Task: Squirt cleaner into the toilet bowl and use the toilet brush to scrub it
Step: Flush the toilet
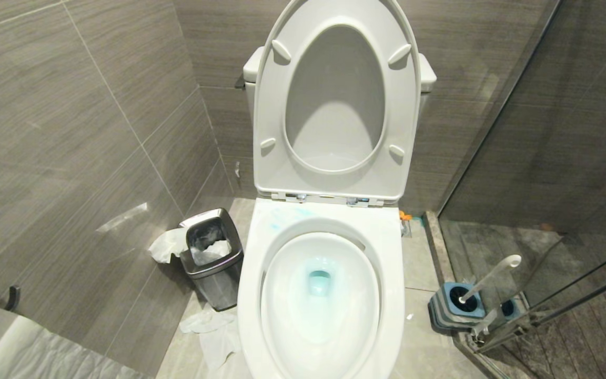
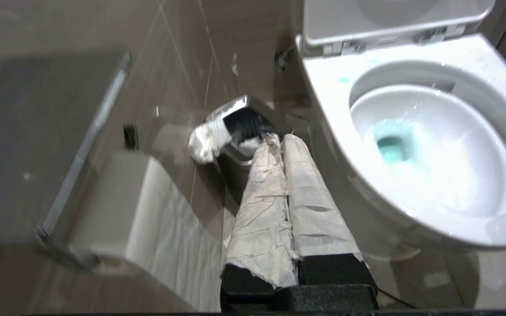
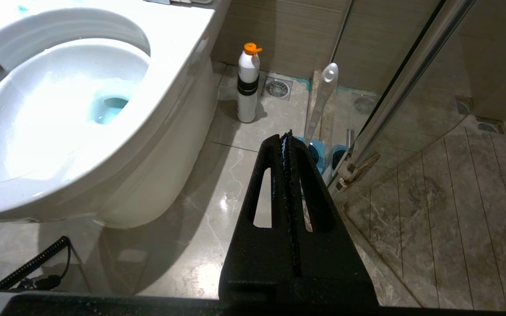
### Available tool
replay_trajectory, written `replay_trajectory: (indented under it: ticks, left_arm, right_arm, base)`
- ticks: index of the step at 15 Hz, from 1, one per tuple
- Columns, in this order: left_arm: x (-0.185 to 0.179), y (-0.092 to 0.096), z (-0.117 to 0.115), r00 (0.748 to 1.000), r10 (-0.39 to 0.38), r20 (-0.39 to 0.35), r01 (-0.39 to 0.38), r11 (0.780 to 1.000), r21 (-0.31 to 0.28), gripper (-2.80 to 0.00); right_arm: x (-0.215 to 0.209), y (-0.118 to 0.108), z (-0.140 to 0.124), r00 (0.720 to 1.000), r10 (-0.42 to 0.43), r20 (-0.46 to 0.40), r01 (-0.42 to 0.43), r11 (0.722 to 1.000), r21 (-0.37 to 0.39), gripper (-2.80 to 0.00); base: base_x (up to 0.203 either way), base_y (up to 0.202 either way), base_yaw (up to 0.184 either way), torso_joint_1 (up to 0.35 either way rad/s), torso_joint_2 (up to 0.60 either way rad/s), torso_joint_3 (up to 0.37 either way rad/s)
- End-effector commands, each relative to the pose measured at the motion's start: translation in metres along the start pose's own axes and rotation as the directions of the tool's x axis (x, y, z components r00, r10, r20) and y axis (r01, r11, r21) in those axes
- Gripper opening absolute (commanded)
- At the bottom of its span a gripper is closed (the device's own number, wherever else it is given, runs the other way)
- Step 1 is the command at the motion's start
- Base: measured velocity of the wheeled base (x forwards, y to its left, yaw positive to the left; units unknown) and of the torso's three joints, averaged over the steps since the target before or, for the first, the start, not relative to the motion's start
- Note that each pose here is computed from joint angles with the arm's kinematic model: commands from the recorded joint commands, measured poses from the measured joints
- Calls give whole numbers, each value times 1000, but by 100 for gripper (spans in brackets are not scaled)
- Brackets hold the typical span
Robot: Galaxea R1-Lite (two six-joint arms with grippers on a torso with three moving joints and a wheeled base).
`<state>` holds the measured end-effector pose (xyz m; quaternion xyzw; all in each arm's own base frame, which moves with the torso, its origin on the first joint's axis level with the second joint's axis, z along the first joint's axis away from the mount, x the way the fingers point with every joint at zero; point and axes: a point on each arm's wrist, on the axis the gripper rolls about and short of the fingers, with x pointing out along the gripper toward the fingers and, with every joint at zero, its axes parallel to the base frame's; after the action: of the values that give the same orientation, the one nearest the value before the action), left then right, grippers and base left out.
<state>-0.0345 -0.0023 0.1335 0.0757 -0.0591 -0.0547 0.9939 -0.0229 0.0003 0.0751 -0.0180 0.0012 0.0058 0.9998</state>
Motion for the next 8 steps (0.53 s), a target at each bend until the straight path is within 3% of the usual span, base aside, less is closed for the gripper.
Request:
replay_trajectory:
  ticks: [1,5,8]
  left_arm:
    - [14,8,44,1000,-20,-9,20,1000,-1,-280]
    - [40,20,114,997,-66,47,65,998,9,-280]
    - [53,25,145,991,-104,83,103,995,17,-280]
  right_arm:
    - [0,0,0,1000,1,-2,-1,1000,-1,-280]
    - [0,0,0,1000,1,-2,-1,1000,1,-280]
    - [0,0,0,1000,2,-2,-2,1000,-1,-280]
  base:
    - [0,0,0,0,0,0]
    - [0,0,0,0,0,0]
    - [0,0,0,0,0,0]
